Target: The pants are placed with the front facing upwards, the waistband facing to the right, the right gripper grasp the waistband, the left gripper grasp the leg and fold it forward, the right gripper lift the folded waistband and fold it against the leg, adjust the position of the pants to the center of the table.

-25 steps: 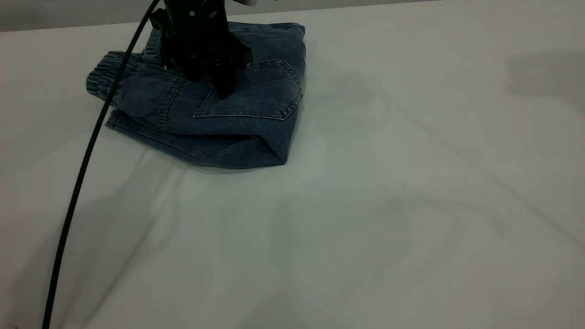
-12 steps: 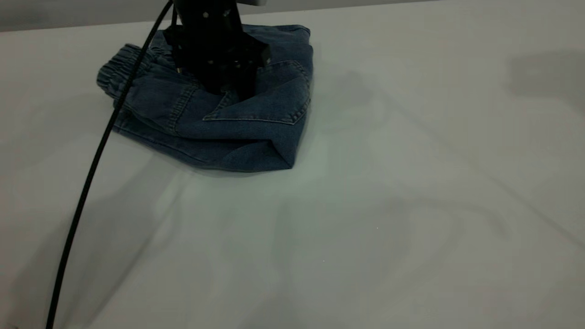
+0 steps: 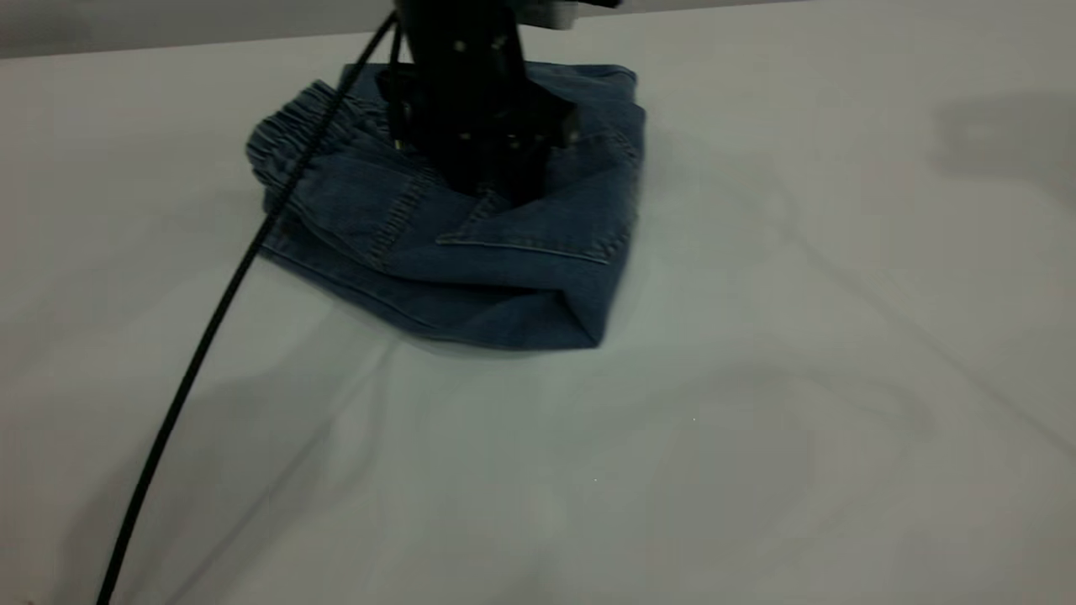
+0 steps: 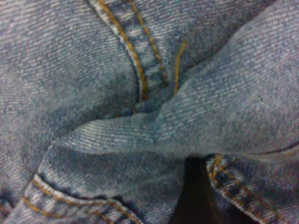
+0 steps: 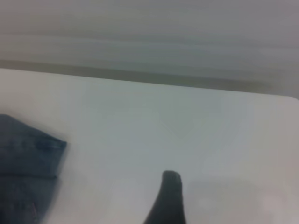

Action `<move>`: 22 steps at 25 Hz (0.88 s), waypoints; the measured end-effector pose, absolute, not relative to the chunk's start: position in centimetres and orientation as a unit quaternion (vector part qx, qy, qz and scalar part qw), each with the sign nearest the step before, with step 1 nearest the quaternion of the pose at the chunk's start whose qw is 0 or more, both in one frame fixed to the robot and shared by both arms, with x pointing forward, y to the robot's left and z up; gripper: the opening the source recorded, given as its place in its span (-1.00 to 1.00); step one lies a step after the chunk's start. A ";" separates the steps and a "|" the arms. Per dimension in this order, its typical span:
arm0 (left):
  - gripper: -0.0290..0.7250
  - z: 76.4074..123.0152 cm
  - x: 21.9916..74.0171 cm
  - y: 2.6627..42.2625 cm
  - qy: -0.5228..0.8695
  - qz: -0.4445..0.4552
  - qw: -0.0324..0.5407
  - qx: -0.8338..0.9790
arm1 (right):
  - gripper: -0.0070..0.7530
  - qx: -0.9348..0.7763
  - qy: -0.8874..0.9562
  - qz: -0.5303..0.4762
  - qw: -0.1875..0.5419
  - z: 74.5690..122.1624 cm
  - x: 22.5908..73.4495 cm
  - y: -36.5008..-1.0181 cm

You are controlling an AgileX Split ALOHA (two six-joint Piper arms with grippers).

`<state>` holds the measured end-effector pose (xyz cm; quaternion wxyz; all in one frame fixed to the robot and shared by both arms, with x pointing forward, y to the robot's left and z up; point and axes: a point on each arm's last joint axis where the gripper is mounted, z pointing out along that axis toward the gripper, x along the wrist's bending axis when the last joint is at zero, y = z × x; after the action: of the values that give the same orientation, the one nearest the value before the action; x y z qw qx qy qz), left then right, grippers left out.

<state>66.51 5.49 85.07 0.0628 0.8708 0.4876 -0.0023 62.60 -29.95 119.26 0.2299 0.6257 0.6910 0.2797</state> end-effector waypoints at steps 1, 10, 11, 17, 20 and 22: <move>0.30 85.1 66.2 5.0 0.489 -0.003 0.063 0.870 | 0.55 0.626 0.691 0.280 0.230 119.3 62.6 -30.0; 0.30 85.1 64.2 1.8 0.504 -0.008 0.065 0.861 | 0.55 0.625 0.692 0.279 0.230 119.3 62.6 -30.0; 0.30 85.1 64.0 1.5 0.509 -0.009 0.064 0.858 | 0.55 0.625 0.692 0.279 0.230 119.3 62.6 -30.0; 0.30 85.1 62.9 0.0 0.548 -0.014 0.063 0.834 | 0.55 0.625 0.691 0.280 0.230 119.3 62.6 -29.9; 0.30 85.1 62.1 -1.0 0.561 -0.017 0.062 0.825 | 0.55 0.625 0.691 0.281 0.229 119.3 62.6 -29.9; 0.30 85.1 61.5 -1.6 0.569 -0.019 0.061 0.820 | 0.55 0.625 0.691 0.281 0.229 119.3 62.6 -29.9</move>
<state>61.53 -1.65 85.07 0.0605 0.8202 0.5686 -0.0193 62.60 -29.93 119.26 0.2293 0.6254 0.6911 0.2806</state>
